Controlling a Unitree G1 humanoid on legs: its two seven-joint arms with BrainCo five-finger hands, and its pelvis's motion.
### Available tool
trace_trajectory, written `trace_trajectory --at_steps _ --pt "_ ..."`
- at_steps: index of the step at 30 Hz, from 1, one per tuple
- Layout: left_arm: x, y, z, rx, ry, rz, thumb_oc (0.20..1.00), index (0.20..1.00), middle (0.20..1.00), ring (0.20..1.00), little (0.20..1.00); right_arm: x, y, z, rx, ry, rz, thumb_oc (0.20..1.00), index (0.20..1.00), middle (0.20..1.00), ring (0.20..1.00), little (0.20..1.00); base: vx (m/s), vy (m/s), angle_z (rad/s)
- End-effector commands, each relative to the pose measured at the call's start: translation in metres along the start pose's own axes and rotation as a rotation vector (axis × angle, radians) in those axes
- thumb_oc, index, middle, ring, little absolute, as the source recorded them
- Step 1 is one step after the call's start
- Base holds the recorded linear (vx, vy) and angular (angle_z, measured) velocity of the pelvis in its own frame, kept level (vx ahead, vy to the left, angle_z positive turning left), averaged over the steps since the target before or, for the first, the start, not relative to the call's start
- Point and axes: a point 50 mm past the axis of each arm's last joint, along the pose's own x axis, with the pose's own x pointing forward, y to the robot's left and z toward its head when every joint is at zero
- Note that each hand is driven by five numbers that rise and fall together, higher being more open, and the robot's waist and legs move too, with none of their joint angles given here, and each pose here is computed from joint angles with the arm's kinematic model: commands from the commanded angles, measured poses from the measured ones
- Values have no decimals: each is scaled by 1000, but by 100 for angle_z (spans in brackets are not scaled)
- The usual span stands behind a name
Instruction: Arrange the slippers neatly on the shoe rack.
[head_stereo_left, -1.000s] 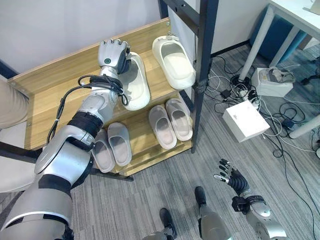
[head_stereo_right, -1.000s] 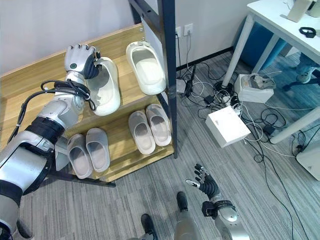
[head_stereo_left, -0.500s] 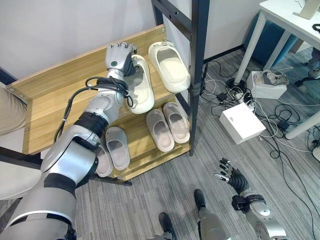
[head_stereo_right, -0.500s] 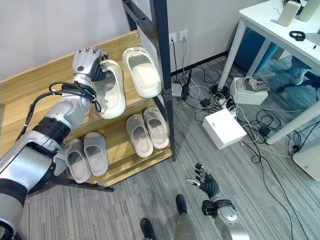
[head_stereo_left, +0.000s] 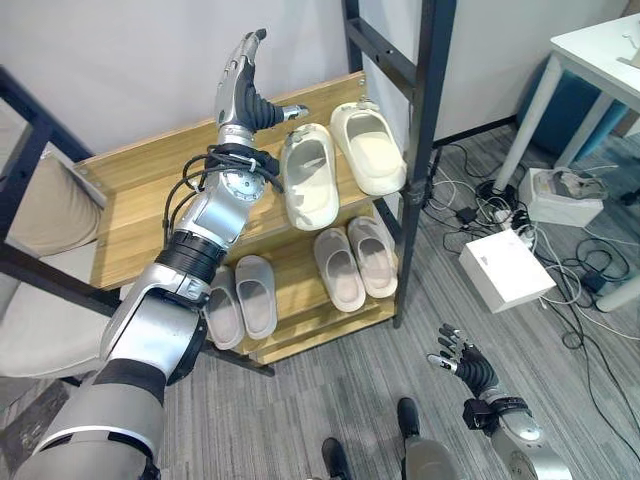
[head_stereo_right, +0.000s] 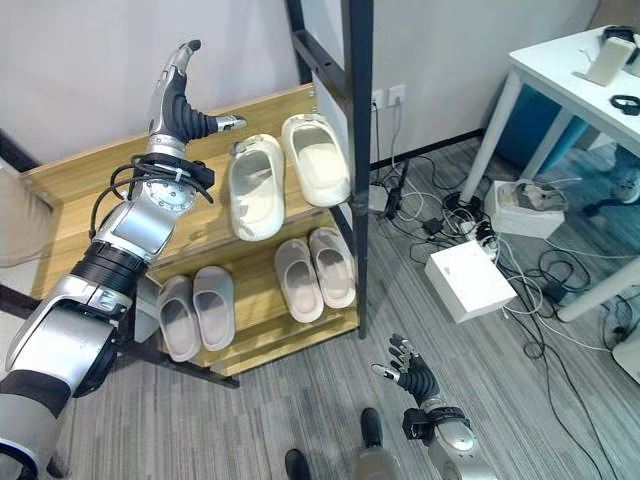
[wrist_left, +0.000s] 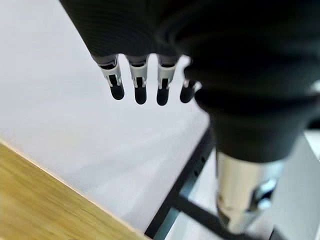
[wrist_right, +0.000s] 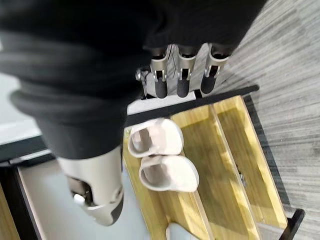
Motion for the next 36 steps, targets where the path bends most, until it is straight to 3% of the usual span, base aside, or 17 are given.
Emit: trace_trajectory --at_steps 1,2,8,21,27,36 --pt "7 12 11 -364 -10 51 1000 1000 1000 1000 1000 0 5 6 3 -38 21 1000 1000 1000 1000 1000 -24 -34 12" --pt "-4 9 8 -490 -3 12 1000 1000 1000 1000 1000 -3 4 4 4 -29 18 1000 1000 1000 1000 1000 -6 -20 18" --pt "-47 -13 -14 -682 105 -132 1000 1000 1000 1000 1000 -6 5 0 5 -1 32 1000 1000 1000 1000 1000 -20 -14 17" --pt "-113 -54 -63 -600 375 -406 1000 1000 1000 1000 1000 -9 2 -6 56 59 86 1000 1000 1000 1000 1000 -4 0 4" --pt "-117 -77 -58 -663 410 -446 1000 1000 1000 1000 1000 -6 4 -5 65 66 104 1000 1000 1000 1000 1000 0 0 0" --pt "-98 -103 -53 -722 465 -393 1000 1000 1000 1000 1000 -1 7 -4 41 73 114 1000 1000 1000 1000 1000 0 0 0"
